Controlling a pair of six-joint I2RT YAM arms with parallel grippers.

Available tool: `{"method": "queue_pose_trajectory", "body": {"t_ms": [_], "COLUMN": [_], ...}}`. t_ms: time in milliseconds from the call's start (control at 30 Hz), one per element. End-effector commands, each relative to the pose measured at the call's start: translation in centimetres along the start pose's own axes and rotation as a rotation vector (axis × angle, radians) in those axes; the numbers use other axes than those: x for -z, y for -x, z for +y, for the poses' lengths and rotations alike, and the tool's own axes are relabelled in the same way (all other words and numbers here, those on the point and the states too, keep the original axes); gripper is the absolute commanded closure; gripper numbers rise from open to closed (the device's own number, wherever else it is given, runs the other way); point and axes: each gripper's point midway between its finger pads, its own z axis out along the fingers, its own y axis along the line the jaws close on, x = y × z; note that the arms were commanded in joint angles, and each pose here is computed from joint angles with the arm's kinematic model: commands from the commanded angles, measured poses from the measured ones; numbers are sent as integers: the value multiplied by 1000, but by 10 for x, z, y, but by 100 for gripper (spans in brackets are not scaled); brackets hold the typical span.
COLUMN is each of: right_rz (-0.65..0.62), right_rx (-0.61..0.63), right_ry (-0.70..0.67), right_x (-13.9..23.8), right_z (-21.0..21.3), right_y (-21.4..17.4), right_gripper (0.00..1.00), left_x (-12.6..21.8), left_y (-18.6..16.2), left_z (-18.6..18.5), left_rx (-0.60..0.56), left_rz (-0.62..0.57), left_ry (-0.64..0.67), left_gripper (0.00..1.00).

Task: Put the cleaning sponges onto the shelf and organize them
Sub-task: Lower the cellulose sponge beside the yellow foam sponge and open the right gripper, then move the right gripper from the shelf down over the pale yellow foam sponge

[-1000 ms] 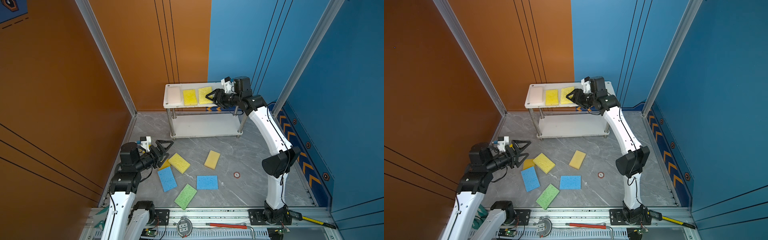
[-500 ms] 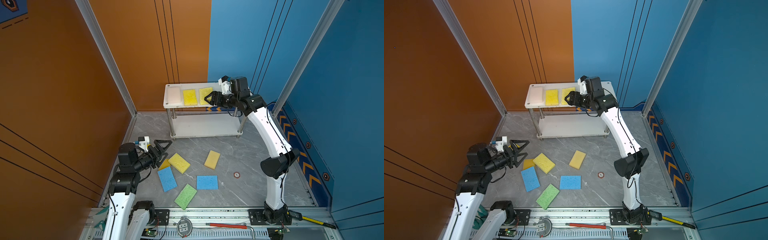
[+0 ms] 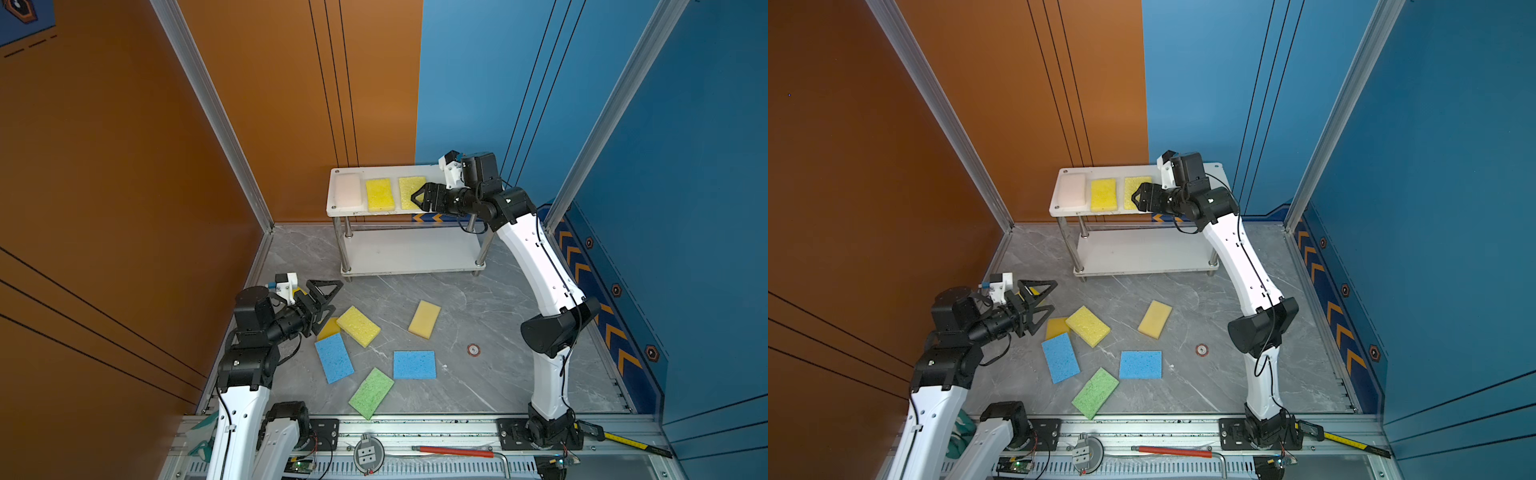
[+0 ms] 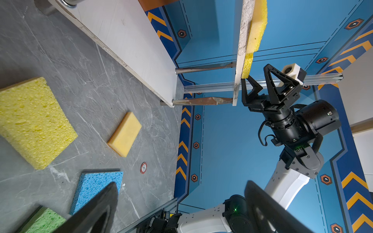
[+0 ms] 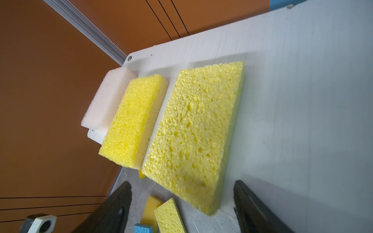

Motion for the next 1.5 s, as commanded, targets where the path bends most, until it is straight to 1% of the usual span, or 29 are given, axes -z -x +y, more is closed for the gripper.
{"method": "queue_pose_trajectory", "body": {"t_ms": [0,167,267,333,433,533,667,767,867,933,1033,1233,1333,1467], "right_rz": [-10,-85,-80,-59,-6,43,103,171,225,253,286,320,353,382], "right_rx": [11,23,10,-2,-27,-61,-106,-151,-168,-180,-234,-334,-401,-466], "right_ry": [-20,40,70,82,74,43,-20,-67,-96,-111,-141,-184,-219,-237], "right_x": [16,59,81,94,111,126,138,137,136,132,126,114,104,91], "right_z": [3,29,39,41,37,25,0,-20,-30,-37,-54,-82,-100,-116], "right_y": [5,23,18,7,-20,-52,-94,-134,-170,-192,-223,-268,-291,-311], "right_gripper": [19,19,19,19,19,19,18,18,18,18,18,17,15,15], "left_x": [0,-3,-5,-7,-10,-15,-25,-33,-40,-43,-47,-46,-45,-41], "left_y": [-3,1,3,4,3,-1,-11,-20,-28,-32,-38,-40,-42,-45], "left_z": [4,1,1,2,3,6,18,22,26,32,40,50,56,61], "left_rx": [4,-9,-19,-27,-34,-44,-52,-75,-92,-87,-81,-70,-52,-40], "left_rz": [19,22,25,27,34,44,71,99,121,134,152,138,140,130], "left_ry": [1,6,13,20,28,42,82,107,129,142,154,174,183,180], "left_gripper": [2,2,2,2,2,2,2,2,2,2,2,2,2,2]}}
